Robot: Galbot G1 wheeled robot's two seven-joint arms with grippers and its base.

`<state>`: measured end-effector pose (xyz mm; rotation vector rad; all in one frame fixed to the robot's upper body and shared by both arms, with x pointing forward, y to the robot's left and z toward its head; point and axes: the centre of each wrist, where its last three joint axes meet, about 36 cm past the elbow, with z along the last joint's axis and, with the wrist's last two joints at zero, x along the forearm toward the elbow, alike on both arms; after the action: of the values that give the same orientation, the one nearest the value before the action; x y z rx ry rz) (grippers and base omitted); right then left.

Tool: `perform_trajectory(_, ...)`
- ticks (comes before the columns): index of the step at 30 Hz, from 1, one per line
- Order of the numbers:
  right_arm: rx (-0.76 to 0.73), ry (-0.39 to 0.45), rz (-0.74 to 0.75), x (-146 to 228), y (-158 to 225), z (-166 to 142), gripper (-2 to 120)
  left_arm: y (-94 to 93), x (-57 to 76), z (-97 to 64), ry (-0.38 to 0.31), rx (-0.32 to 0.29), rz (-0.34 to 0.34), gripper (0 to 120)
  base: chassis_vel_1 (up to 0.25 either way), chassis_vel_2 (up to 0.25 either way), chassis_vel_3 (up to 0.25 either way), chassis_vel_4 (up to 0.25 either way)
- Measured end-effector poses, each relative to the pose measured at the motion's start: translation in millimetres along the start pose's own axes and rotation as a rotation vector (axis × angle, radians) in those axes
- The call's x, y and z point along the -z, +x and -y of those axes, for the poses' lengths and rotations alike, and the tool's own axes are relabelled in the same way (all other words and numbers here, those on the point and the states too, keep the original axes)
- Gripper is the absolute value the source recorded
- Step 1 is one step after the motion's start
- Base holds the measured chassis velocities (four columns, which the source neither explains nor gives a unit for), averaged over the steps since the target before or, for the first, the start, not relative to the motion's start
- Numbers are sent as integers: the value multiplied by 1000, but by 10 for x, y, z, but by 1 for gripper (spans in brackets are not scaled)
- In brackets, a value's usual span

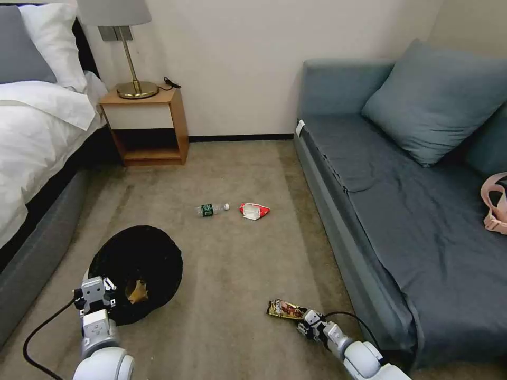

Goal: Pick up the trash bin, then pick up the garbage on the floor and place it into the trash bin.

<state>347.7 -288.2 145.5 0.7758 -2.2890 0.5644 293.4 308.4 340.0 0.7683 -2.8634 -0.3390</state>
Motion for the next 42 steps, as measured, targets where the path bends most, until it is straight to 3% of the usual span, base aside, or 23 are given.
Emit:
perform_trajectory(8,-16,10,10,44,62,105,14,2,-6,1,0,2,-1,4,0,0,0,0)
perform_trajectory(11,-20,12,12,70,94,119,0,1,-9,0,0,2,-1,4,0,0,0,0)
perform_trajectory(29,-20,47,88,420,139,233,0,-39,16,21,3,0,4,4,0,0,0,0)
perform_trajectory(36,-38,61,160,846,129,454,0,-49,61,51,4,-2,6,4,0,0,0,0)
perform_trajectory(42,-27,56,293,1722,-36,641,0,-62,133,130,2,-4,32,4,0,0,0,0)
